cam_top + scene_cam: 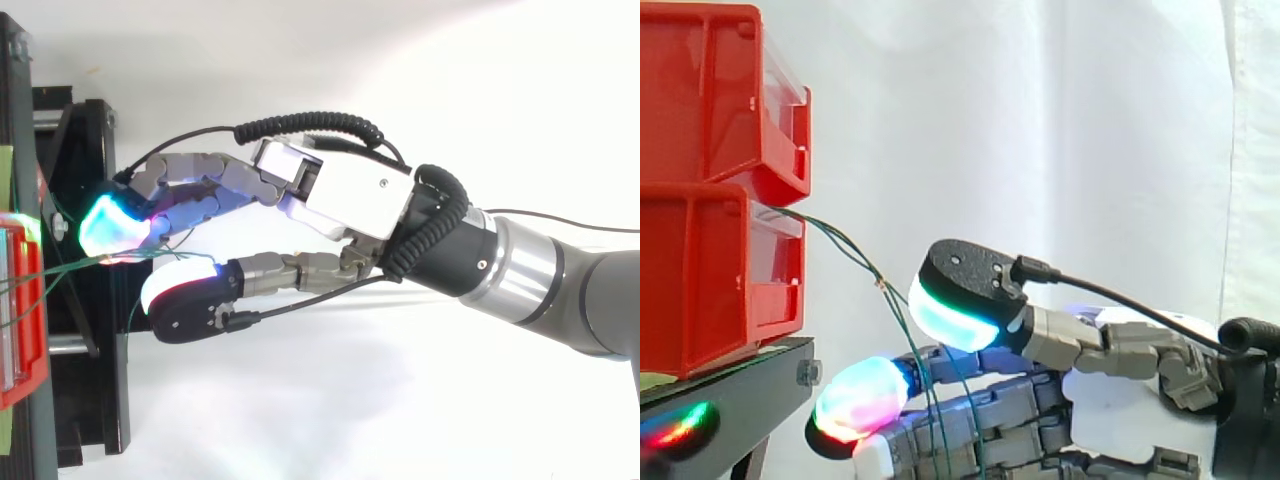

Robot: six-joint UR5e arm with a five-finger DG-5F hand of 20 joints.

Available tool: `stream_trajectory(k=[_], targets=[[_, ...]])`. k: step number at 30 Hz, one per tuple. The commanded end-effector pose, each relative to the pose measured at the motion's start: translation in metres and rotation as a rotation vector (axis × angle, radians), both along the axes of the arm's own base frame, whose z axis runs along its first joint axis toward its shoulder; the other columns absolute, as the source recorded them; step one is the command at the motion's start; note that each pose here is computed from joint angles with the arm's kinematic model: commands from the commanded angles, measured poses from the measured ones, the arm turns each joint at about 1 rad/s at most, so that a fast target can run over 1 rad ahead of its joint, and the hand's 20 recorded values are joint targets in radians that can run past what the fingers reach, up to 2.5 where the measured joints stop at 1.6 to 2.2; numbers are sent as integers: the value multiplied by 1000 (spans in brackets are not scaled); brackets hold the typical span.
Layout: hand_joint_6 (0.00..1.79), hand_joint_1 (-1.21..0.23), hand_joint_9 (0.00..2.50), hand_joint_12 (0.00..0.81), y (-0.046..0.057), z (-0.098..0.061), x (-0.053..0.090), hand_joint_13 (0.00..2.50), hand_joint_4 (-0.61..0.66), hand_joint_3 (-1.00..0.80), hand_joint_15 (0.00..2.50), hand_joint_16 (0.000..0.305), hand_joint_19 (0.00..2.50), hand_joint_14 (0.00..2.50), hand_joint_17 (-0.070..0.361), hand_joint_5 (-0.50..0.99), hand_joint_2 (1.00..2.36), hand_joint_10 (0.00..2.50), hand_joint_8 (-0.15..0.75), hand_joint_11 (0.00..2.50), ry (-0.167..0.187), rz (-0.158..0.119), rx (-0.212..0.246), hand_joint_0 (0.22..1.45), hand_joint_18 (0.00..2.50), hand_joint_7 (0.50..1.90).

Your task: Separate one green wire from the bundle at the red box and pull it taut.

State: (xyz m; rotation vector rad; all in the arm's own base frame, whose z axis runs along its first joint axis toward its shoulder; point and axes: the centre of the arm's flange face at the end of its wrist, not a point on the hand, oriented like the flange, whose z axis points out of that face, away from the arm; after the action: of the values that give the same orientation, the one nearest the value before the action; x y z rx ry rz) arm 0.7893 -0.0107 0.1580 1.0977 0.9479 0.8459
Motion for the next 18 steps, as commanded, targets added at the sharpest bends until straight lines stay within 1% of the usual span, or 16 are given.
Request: stream_trajectory(k=[1,4,7,8,10,12,13,16,18], targets=[[503,-520,736,398,2,11,6,532,242,-431,323,57,579,12,128,-169,1006,11,284,328,-22,5,17,546,551,867],[503,-520,737,397,4,16,9,544,243,-432,330,57,581,12,128,-169,1006,11,281,322,-33,9,28,546,553,867],[503,-519,740,396,9,15,9,548,243,-433,331,57,572,12,128,-168,1006,11,284,325,-36,18,45,546,554,868],[503,-519,741,396,9,15,9,547,242,-432,333,57,571,14,128,-168,1006,11,282,334,-36,18,45,546,555,867],[503,-519,743,396,13,16,9,551,244,-432,336,57,573,12,128,-168,1006,11,282,323,-46,28,69,546,555,872],[503,-519,743,396,14,14,8,553,242,-432,338,57,581,13,128,-168,1006,11,283,331,-42,31,80,546,558,867],[503,-519,744,395,16,13,8,556,244,-431,343,57,580,13,128,-168,1006,11,284,323,-38,36,86,546,560,869],[503,-519,748,394,17,15,8,567,244,-432,341,57,580,13,128,-168,1006,11,286,324,-40,39,97,546,562,868],[503,-519,748,396,18,13,7,583,242,-434,350,57,580,13,128,-168,1005,11,285,328,-37,41,99,547,562,872]])
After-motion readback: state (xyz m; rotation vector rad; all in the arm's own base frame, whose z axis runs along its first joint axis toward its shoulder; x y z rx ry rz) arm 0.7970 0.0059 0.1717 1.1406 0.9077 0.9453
